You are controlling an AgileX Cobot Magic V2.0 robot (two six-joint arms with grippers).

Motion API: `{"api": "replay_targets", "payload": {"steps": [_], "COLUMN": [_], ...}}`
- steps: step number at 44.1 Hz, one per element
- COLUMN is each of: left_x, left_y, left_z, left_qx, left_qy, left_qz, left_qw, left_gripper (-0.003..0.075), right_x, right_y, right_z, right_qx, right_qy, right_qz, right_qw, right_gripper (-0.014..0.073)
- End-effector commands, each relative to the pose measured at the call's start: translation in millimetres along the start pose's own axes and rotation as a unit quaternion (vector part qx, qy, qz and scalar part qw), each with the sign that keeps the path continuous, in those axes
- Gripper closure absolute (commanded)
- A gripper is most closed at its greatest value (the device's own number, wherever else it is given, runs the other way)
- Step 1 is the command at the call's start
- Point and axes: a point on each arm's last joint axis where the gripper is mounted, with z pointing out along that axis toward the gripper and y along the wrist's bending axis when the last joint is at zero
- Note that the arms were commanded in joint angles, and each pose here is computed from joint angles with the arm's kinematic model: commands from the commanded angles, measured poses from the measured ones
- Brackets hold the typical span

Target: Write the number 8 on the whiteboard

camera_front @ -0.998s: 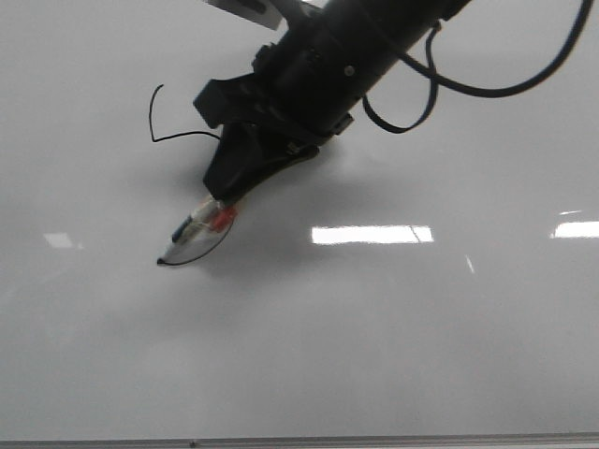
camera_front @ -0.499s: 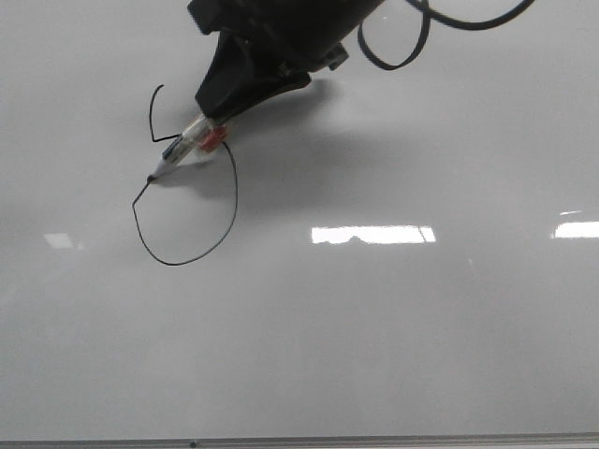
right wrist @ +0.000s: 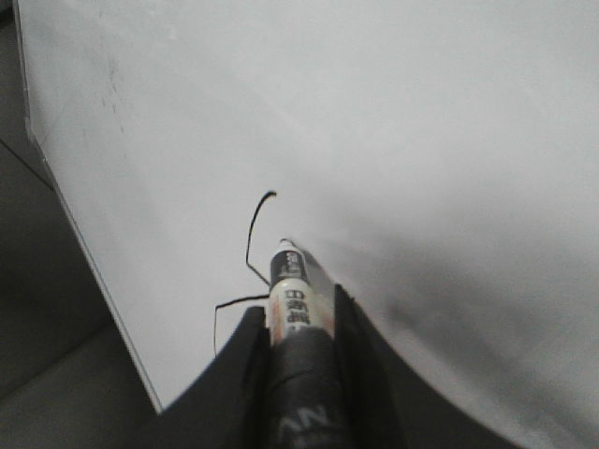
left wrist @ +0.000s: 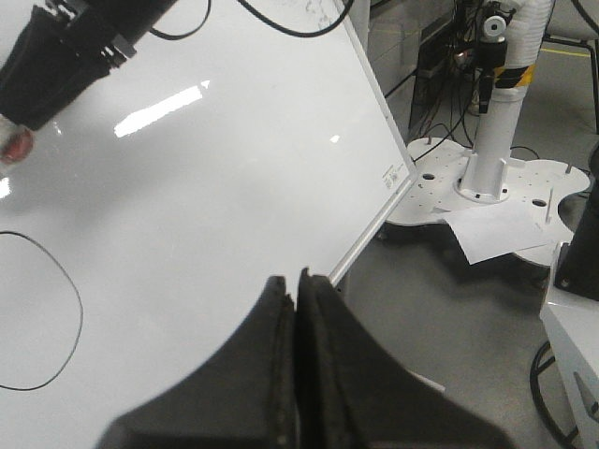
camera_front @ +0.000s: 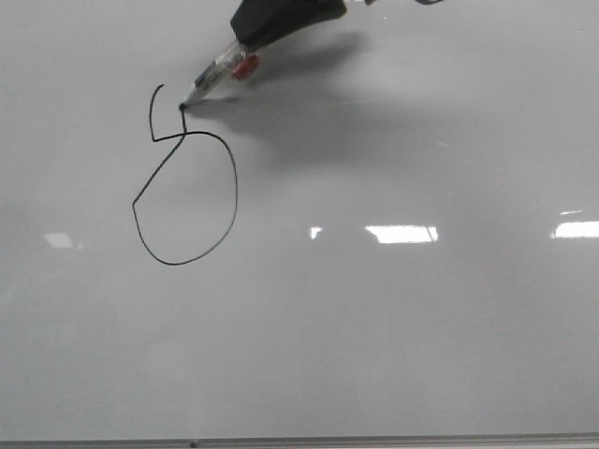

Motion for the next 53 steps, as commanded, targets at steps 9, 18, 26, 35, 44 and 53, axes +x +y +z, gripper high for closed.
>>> {"api": "replay_targets", "payload": {"steps": [9,18,26,35,44,53], "left_x": [-15,-15,-15,-17,-29,-57], "left_y": [1,1,1,0,-2,-2], "left_z": [-2,-2,-2,-2,11,8], "left_qx": [-0.003,-0.003,-0.003,0.000,0.016,0.019], "left_qy": [-0.047,-0.047,-0.048,-0.056,-0.002,0.047], "left_qz": [-0.008,-0.008,-0.008,-0.020,-0.054,-0.028], "left_qw": [0.999,0.999,0.999,0.998,0.998,0.998], "left_gripper": [0.0741,0.0741,0.0741,0.0739,0.0447,0.0205], "right_x": [-39,-31,-51,-35,-17,-5], "right_y": [5,32,66,99,132,162], "right_z": [-8,5,-53,-90,-87,-82], "right_qx": [0.003,-0.046,-0.096,-0.221,-0.227,-0.192], "right_qy": [-0.061,-0.010,-0.028,0.067,0.157,0.222], "right_qz": [-0.026,-0.060,-0.097,-0.158,-0.236,-0.253], "right_qw": [0.998,0.997,0.990,0.960,0.932,0.922], "right_gripper": [0.0656,0.0656,0.0656,0.0656,0.0656,0.0656]}}
